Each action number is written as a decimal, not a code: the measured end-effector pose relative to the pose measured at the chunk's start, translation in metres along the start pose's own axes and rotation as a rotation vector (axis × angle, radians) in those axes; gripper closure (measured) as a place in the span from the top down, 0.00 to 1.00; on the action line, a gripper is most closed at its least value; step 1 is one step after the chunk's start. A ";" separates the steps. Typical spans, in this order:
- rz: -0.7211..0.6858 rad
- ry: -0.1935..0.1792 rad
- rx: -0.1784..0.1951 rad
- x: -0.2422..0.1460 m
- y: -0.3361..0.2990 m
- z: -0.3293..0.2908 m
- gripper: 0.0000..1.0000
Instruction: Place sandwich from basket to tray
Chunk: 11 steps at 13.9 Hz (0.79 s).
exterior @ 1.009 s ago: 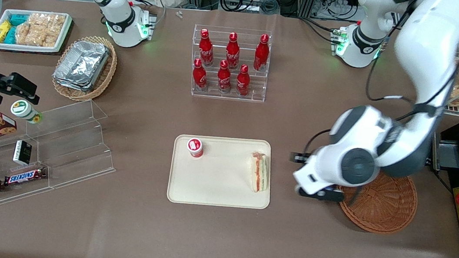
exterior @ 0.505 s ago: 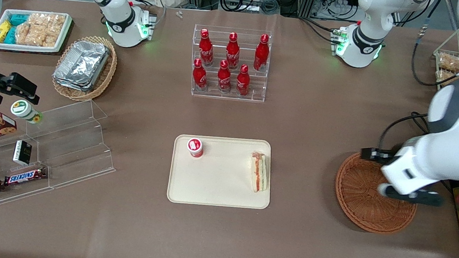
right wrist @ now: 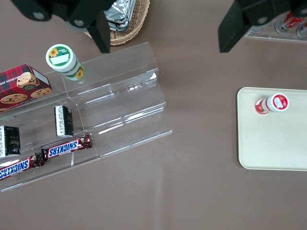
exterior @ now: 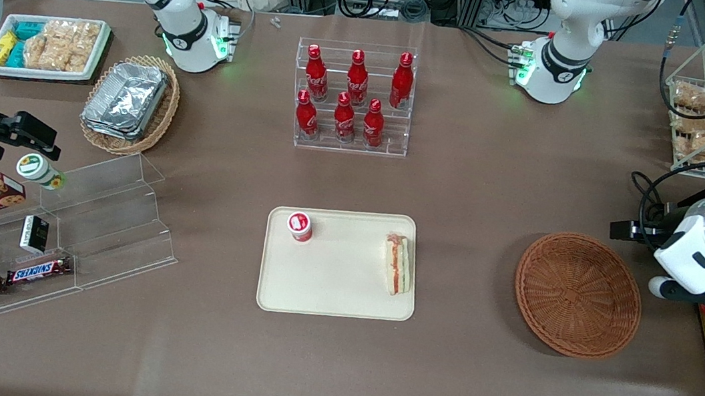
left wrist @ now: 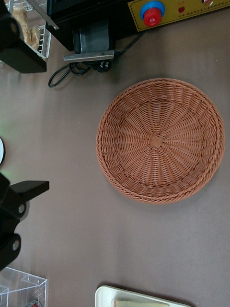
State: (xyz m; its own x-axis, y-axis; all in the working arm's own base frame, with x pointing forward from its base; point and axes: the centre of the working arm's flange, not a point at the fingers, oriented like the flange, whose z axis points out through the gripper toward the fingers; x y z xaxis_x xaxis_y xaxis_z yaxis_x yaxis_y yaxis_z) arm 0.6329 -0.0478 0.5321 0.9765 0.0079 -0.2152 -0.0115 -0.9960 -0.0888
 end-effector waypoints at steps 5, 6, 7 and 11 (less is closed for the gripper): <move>-0.029 0.000 0.004 0.001 -0.018 0.001 1.00; -0.046 -0.001 0.001 0.001 -0.029 0.001 1.00; -0.063 0.000 0.001 0.001 -0.040 0.001 1.00; -0.091 -0.009 -0.015 -0.001 -0.064 0.001 1.00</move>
